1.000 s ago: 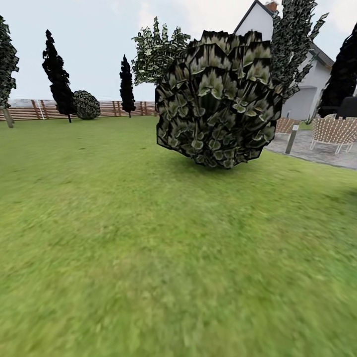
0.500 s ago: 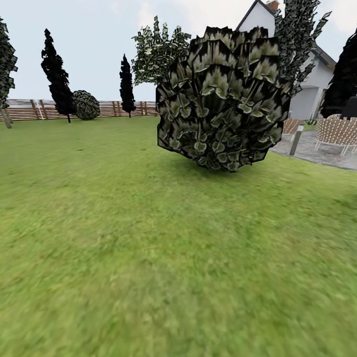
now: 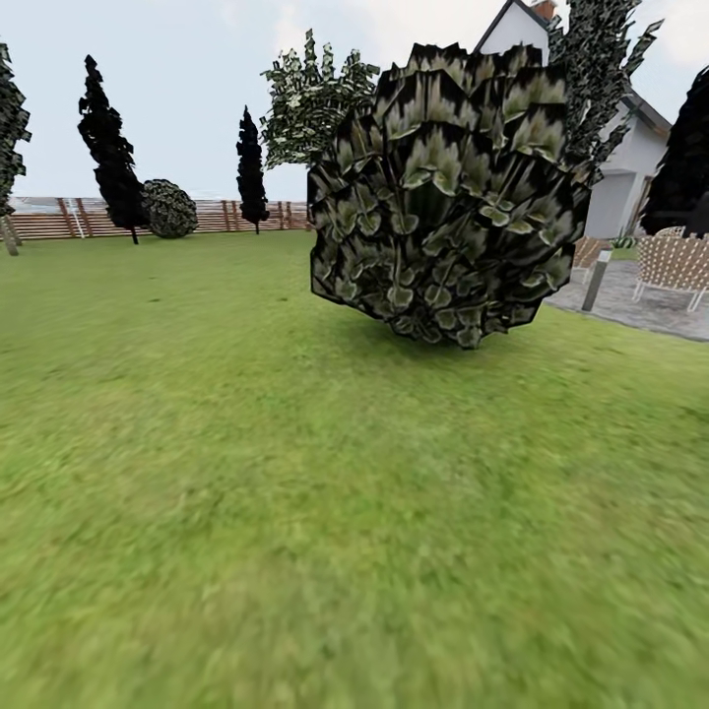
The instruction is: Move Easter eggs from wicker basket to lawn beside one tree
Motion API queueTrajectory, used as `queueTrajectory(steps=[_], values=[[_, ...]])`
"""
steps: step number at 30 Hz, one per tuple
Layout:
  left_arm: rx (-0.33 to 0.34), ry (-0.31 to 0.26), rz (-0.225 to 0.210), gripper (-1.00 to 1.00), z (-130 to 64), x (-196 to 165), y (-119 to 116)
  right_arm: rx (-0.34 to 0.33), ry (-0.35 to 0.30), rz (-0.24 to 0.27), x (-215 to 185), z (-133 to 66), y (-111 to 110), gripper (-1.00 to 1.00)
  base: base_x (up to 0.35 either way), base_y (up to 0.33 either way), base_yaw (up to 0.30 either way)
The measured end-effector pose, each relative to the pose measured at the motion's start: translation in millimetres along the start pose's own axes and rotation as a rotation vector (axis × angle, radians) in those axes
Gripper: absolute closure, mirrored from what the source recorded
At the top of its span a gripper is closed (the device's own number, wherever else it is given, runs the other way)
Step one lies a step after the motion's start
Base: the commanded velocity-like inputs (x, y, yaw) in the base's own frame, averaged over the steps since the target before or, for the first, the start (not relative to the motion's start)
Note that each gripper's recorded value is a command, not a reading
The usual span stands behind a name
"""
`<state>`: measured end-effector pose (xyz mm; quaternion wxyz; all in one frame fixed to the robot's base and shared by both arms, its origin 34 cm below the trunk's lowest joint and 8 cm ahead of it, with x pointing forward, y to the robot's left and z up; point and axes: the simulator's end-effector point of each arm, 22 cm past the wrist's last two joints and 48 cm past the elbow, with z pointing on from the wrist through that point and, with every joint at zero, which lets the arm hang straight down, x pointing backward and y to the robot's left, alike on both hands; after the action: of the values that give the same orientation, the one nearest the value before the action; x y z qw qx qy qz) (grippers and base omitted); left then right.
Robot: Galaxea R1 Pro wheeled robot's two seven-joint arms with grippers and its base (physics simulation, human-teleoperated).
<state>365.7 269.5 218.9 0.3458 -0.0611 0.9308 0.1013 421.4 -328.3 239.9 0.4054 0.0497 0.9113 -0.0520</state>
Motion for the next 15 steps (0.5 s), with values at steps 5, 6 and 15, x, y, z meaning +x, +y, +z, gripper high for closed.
queueTrajectory(steps=[5,6,15], values=[[0.0,0.0,0.0,-1.0,0.0,0.0,-0.1,0.0,0.0,0.0,-0.1,0.0,-0.1,-1.0,0.336,0.0,0.063],[0.0,0.001,0.0,-1.0,-0.2,0.3,-0.5,0.0,0.001,0.0,0.4,-0.1,0.0,-1.0,0.336,0.0,0.222],[0.001,0.0,0.0,-1.0,-0.3,0.1,-1.0,0.0,0.001,0.0,0.3,-0.1,-0.1,-1.0,0.336,0.0,0.258]])
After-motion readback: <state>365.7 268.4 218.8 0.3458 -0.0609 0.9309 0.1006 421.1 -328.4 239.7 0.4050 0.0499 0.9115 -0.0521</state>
